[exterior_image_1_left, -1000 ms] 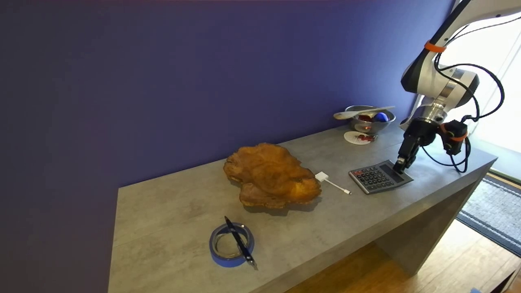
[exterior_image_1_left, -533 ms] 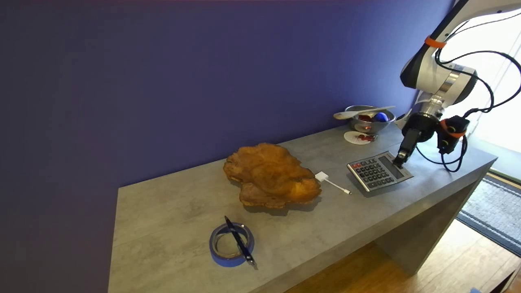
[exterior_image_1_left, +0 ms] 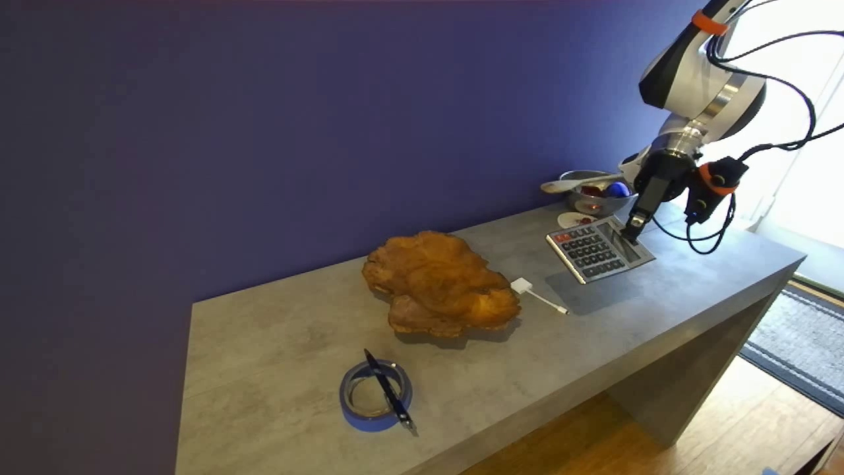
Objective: Put the calculator on the tray
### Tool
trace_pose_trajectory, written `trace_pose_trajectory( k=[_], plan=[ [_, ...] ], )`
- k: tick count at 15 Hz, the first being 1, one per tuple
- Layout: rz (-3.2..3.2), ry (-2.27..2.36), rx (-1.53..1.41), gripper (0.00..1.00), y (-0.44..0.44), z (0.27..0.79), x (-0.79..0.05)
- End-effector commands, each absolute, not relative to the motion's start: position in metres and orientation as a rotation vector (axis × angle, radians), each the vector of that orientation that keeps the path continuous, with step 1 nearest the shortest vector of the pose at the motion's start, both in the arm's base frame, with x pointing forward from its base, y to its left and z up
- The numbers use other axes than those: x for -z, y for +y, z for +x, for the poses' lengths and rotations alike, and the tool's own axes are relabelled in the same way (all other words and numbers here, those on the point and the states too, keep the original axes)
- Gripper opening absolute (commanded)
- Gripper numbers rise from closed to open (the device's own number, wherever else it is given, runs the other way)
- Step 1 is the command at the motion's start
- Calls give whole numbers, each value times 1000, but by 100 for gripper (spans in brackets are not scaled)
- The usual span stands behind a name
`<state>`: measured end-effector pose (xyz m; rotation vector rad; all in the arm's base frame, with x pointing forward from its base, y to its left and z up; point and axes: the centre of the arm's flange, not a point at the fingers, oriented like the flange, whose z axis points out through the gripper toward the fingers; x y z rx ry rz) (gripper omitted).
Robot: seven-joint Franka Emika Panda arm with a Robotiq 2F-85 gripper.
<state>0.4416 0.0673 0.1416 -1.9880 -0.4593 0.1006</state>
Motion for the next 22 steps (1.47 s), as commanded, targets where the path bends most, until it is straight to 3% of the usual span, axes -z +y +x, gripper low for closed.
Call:
trace_pose_trajectory(
  k=[1, 8, 14, 22],
  plan=[
    [-1989, -449, -102, 3, 63, 441, -138],
    [-1954, -80, -102, 3, 198, 490, -174],
    [-2108, 110, -298, 3, 306, 530, -164],
    [-2103, 298, -316, 3, 267, 568, -129]
  ],
)
